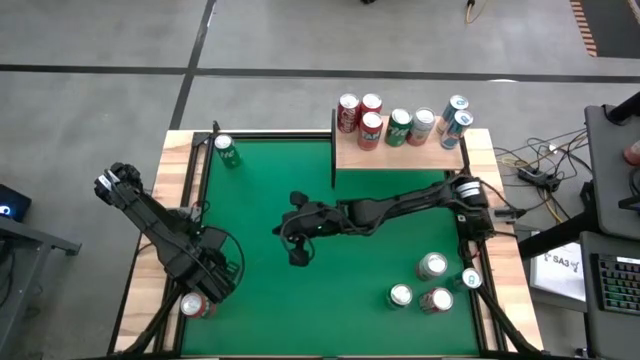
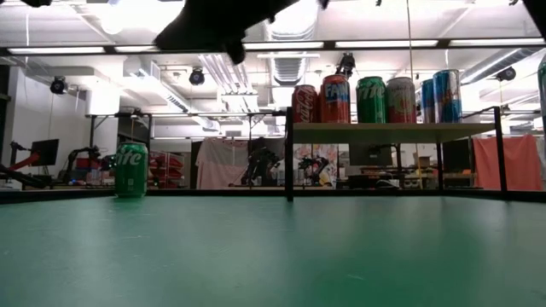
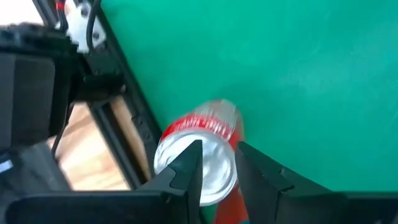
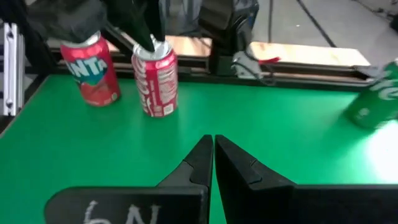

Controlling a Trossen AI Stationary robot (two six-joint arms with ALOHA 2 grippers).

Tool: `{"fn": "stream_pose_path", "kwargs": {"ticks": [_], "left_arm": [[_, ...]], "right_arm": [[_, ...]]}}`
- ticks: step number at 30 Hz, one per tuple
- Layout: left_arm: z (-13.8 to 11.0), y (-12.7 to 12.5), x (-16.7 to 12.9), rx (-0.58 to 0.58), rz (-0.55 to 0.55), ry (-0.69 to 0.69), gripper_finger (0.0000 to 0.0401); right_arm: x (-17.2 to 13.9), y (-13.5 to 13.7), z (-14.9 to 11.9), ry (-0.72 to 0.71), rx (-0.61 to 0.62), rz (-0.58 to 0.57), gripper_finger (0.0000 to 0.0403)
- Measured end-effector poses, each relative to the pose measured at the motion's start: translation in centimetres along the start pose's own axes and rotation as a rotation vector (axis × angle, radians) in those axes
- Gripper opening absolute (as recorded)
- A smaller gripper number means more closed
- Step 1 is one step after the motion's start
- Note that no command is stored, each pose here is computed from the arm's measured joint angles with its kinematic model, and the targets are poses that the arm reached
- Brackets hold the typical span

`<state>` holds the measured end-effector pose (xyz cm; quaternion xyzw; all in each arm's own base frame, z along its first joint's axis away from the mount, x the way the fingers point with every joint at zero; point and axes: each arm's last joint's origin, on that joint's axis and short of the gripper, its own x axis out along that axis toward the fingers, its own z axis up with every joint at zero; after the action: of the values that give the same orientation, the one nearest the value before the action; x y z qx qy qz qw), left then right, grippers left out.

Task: Place canned beverage on shelf
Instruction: Put the left red-white soda can on the shelf aligned with the other red-white soda can

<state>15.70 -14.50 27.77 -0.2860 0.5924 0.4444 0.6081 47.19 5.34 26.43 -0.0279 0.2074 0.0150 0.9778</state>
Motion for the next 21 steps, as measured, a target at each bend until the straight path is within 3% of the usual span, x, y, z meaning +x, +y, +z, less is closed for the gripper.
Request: {"fn": "stream_pose_path", "kwargs": {"ticks": [8,13,21], "left_arm": [[-0.4,0.1,0.0,0.028,0.033,0.116,0.0079],[-0.5,0.2,0.0,0.028,0.034,0.118,0.0079],[-0.7,0.3,1.7,0.033,0.099,0.069,0.0079]], "right_arm": [[5.5,0.6,-1.3,0.0,-0.044,0.054,0.0009],[8.9,1.1,-2.1,0.006,-0.05,0.098,0.0009],[10.7,1.2,-2.4,0.066,-0.058,0.1,0.0009]]}}
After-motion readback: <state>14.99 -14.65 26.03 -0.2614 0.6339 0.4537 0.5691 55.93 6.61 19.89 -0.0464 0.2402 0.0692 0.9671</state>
